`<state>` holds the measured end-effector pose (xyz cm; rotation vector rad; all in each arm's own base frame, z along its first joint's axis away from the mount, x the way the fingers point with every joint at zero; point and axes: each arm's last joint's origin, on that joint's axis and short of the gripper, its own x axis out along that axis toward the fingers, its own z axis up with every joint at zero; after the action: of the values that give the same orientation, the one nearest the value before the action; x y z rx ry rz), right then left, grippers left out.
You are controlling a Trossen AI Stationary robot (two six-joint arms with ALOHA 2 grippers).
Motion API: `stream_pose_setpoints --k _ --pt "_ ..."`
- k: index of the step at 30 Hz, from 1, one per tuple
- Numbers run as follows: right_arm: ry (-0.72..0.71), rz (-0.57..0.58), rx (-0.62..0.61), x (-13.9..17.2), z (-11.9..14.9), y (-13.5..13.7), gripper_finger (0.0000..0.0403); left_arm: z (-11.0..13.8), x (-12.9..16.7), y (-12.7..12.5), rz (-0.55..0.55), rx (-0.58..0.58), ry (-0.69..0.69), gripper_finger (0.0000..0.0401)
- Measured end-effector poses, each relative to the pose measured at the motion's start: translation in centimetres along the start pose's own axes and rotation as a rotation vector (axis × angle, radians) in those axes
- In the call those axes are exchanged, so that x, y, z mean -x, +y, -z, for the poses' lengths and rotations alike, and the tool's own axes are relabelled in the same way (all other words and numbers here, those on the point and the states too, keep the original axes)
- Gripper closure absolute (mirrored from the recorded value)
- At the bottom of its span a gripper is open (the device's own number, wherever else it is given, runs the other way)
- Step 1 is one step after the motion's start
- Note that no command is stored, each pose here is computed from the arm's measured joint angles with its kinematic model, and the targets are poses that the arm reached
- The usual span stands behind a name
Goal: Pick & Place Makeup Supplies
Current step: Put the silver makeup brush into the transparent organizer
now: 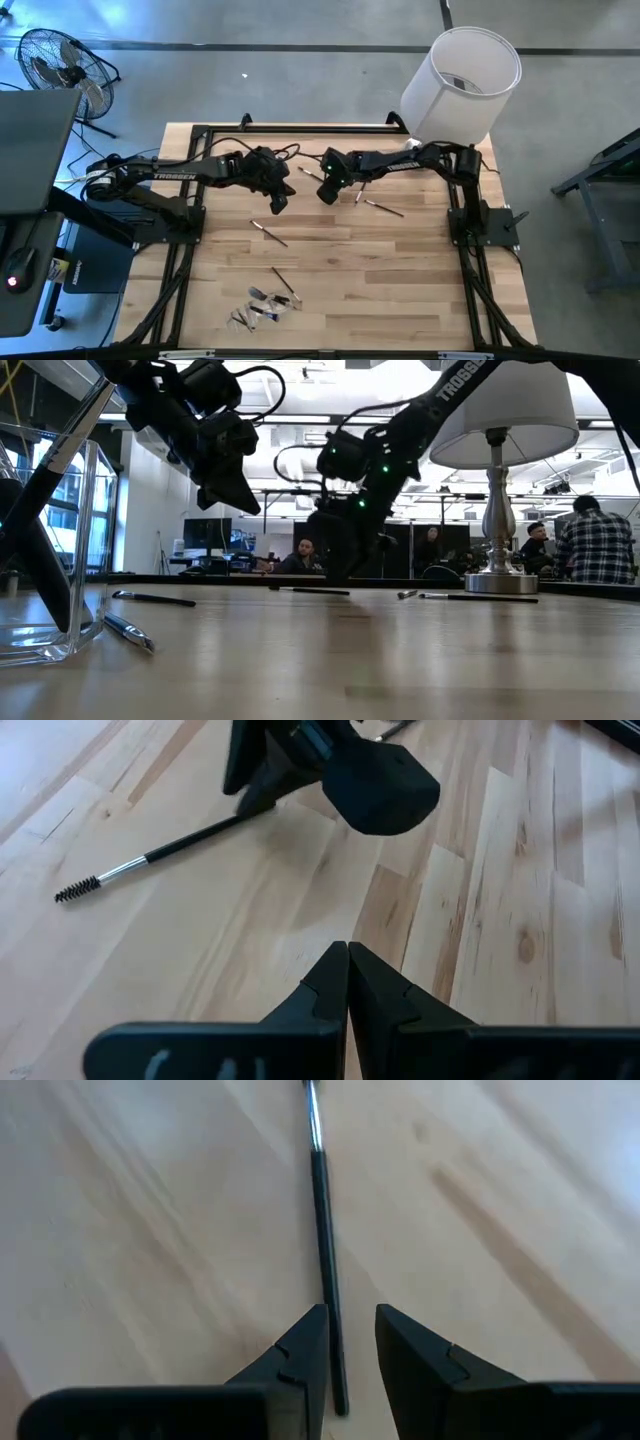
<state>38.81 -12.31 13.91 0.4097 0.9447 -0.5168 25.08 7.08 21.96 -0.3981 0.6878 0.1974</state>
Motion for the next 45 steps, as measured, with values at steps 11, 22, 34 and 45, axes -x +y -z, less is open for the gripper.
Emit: stream_pose_setpoints --k 11,22,34,45 --pt "0.008 -0.007 0.007 -0.8 1.8 -0.2 0.0322 0.0 0.0 0.0 -0.002 0.0 -0.001 0.0401" --pt "0.107 -0.085 0.117 -1.5 5.6 -0.5 0.0392 0.0 0.0 0.0 -0.011 0.0 -0.004 0.0401" --pt "0.113 -0.136 0.259 -0.8 7.9 4.2 0.0399 0.0 -0.2 0.1 -0.029 -0.013 -0.006 0.04" --pt "0.177 -0.207 0.285 0.6 9.2 6.4 0.0401 1.6 -2.8 -1.7 0.044 -0.226 0.106 0.0353"
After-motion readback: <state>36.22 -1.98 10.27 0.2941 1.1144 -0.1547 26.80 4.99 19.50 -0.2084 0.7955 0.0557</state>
